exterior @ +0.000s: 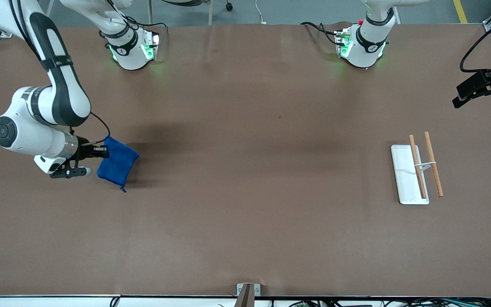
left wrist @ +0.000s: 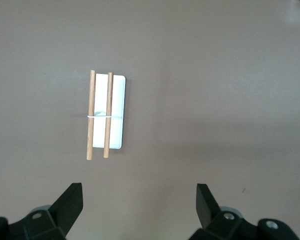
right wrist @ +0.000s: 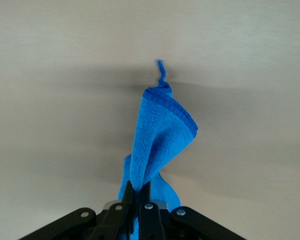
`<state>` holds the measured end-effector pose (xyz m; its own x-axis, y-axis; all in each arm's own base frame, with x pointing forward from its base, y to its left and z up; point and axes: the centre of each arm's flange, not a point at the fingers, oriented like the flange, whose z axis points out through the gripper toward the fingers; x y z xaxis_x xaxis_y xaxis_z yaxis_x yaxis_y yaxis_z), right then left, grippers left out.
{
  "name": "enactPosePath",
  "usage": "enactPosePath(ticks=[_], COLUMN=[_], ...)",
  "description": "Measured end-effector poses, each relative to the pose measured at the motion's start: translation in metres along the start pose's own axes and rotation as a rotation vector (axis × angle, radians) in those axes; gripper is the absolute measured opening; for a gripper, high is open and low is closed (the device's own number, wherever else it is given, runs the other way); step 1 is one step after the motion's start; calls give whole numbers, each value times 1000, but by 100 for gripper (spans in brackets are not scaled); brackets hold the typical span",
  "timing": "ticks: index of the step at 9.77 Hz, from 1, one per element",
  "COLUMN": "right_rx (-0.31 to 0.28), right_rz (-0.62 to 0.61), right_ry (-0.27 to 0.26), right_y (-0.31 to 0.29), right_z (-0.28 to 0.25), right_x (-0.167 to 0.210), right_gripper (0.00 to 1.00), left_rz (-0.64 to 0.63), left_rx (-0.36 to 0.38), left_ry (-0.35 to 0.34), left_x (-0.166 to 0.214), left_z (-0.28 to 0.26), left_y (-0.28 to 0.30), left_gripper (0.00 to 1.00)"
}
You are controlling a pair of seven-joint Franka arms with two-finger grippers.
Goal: Right arm passes towel to left arm to hang
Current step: 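Lift the towel with the right gripper toward the table middle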
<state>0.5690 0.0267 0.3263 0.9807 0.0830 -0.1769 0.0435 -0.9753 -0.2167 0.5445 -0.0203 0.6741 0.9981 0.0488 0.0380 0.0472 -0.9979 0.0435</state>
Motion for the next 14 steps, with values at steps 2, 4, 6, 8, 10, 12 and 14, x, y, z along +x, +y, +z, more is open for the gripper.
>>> enactPosePath(ticks=[2,4,6,8,10,12,14], right_rx=[154,378,601,814,1013,1195,1321], right_rz=[-21,-42,-24,14,31,46,70], right_ry=[19,34,34,31,13,-9,-30], right_y=[-60,-146,-206,-262,-319,-357,-379], right_z=[-17,-27,-38,-46,-54,-62,-62], right_x=[1,-7,-14,-24,-41,-55,-63], right_gripper=[5,5,5,5,5,5,5], left_rz=[3,9,30,108,159,175,200], left_rx=[0,-1,-9,-123,-296,-445,-626], left_ry=[0,-2,-4,-36,-122,-243,-358], left_x=[0,0,0,-3,-11,-23,-35], left_z=[0,1,2,11,38,71,113], left_y=[1,5,9,35,81,110,129], left_gripper=[100,100,100,100,100,100,100])
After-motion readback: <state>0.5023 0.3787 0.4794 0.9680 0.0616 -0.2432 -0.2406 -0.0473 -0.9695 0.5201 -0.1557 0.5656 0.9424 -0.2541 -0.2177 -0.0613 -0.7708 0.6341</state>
